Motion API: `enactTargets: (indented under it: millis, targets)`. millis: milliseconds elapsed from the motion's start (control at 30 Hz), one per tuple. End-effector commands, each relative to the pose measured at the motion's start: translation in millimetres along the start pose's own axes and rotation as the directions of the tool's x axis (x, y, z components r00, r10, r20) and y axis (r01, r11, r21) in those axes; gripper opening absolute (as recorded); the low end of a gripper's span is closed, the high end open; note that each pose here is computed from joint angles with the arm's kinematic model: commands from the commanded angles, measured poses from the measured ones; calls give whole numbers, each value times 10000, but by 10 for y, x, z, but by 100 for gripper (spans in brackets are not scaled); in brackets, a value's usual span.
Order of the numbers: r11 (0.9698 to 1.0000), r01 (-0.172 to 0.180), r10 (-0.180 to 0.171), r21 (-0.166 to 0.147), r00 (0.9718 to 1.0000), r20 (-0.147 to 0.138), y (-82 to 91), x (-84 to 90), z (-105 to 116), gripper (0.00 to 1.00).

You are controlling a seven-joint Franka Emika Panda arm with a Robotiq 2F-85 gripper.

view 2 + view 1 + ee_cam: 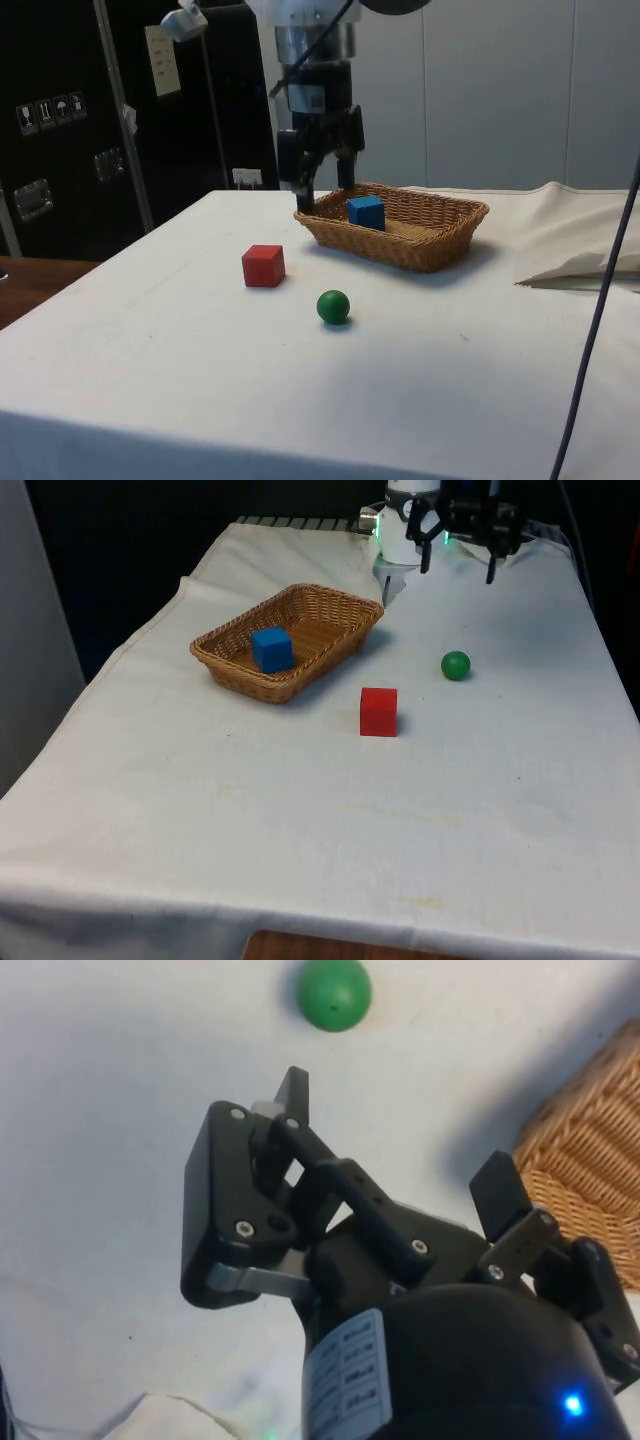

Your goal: Place all non-red objects into the basket.

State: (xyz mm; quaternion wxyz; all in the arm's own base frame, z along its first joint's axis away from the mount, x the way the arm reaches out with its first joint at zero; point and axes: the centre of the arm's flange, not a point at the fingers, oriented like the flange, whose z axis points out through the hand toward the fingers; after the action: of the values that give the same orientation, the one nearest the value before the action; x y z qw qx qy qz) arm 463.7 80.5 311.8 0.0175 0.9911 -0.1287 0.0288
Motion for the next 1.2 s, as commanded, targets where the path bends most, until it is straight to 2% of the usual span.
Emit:
enactTargets:
  millis: [0,233,400,433,467,700,733,767,800,1067,1100,1133,1167]
  targets:
    - [10000,-15,15,-27,10000,-53,-30,-5,8,100]
    - [10000,31,-31,34,10000,0,-135,-57,70,100]
    - [9999,24,-24,137,10000,25,-130,-56,144,100]
    - [10000,37,-37,24,10000,54,-127,-54,150,100]
    - [9998,13,-14,177,10000,48,-117,-57,190,100]
    - [9995,-7,5,307,10000,62,-110,-64,332,100]
    - [9995,-14,12,311,10000,65,-109,-69,352,100]
    - [9999,-11,10,150,10000,82,-98,-55,352,100]
    - [9995,-10,9,324,10000,48,-119,-74,393,100]
    - [9993,-39,40,379,10000,-39,-192,-97,556,100]
    - [9997,9,-10,253,10000,7,-161,-91,542,100]
    - [9992,-48,50,390,10000,-56,-204,-97,570,100]
    - [9992,-47,49,396,10000,-64,-215,-98,589,100]
